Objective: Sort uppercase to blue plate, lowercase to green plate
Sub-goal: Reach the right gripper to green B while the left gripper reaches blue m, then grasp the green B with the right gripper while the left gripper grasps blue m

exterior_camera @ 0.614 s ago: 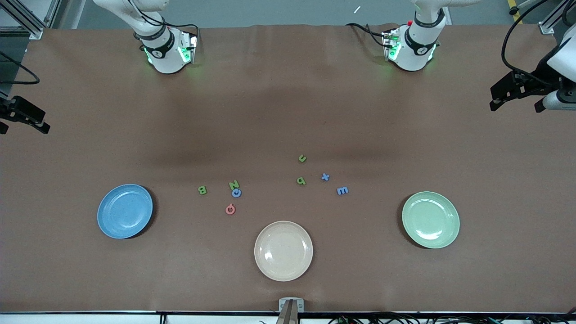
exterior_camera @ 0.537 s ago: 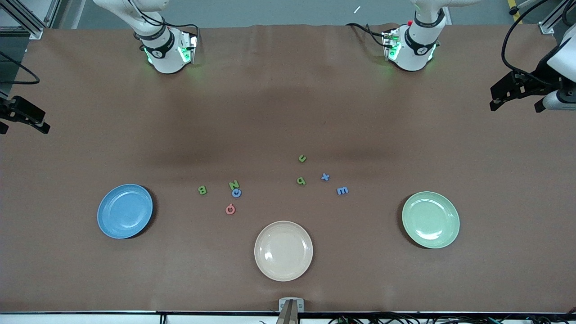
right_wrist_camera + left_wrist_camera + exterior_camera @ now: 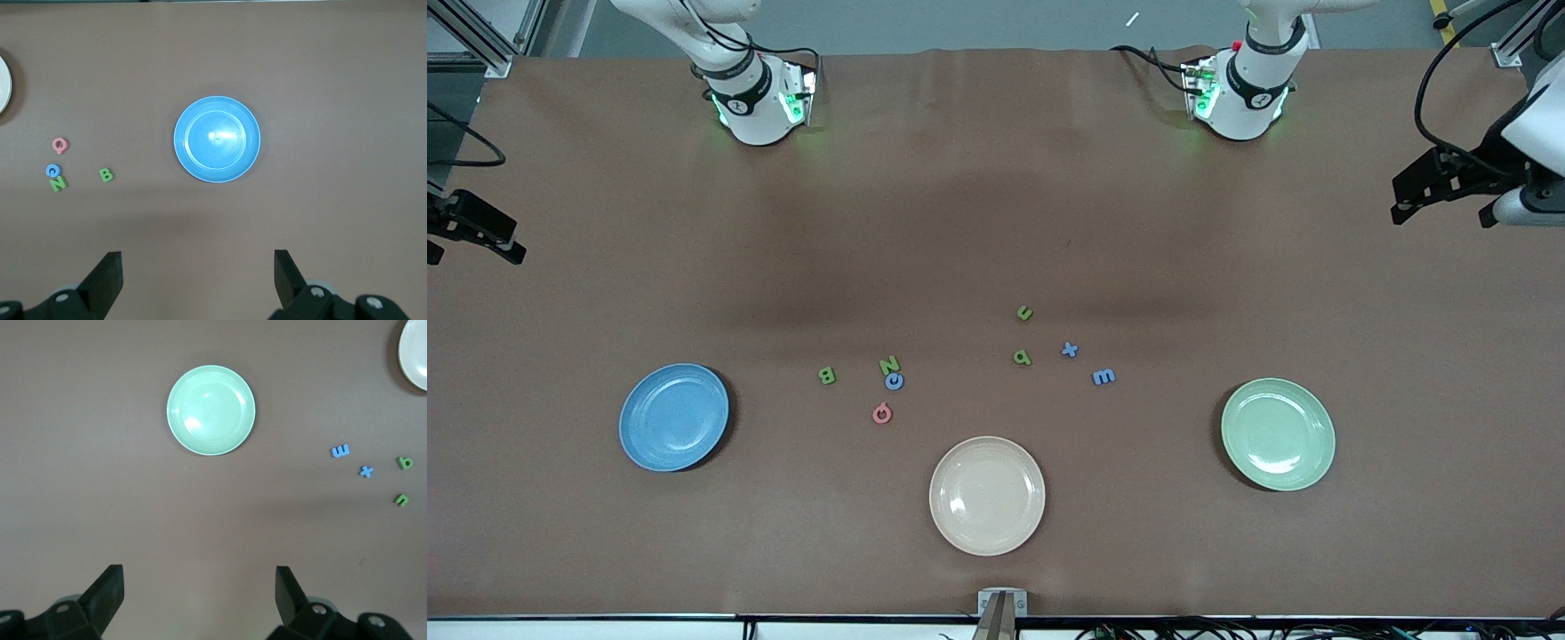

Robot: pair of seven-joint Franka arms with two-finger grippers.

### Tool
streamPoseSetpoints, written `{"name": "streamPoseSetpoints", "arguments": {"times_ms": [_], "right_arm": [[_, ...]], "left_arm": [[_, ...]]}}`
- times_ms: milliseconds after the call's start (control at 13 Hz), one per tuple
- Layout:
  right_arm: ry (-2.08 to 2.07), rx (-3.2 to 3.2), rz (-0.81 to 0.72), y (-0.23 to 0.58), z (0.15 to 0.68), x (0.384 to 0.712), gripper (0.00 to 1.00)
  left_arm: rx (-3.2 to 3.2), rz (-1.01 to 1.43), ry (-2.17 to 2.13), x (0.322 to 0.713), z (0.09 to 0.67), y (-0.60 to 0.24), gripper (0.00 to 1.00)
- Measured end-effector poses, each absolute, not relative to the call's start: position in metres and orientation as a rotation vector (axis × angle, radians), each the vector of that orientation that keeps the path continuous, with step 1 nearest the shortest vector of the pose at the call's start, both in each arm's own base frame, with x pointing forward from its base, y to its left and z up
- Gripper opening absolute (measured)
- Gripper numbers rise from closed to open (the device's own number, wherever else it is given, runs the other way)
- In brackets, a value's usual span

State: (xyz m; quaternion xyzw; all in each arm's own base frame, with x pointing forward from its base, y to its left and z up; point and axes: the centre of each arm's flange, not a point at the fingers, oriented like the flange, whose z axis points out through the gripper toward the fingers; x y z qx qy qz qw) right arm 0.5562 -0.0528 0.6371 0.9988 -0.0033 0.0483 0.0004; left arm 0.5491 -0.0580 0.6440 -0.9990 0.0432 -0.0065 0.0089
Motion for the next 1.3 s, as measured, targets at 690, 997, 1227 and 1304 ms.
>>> {"name": "streamPoseSetpoints", "arguments": {"times_ms": [690,997,1227,1304], "right_arm": [[0.144,3.155,-0.18,0.001,0.513,0.609,1.0],[0.366,3.125,-0.249,0.105,0.447,0.625,1.0],[0.439,3.111,-0.238,0.153,0.383,0.639,1.0],[0.444,3.11,-0.235,0.157,0.361,0.644,1.0]], "left_arm": [[-3.166,-0.006,0.004,0.618,0.455,-0.19,1.0],[-3.184,0.006,-0.021,0.631,0.359,-0.237,0.98],[-3.199,0.029,-0.141,0.632,0.279,-0.271,0.96],[-3.198,0.045,-0.178,0.63,0.261,-0.284,0.96]]}}
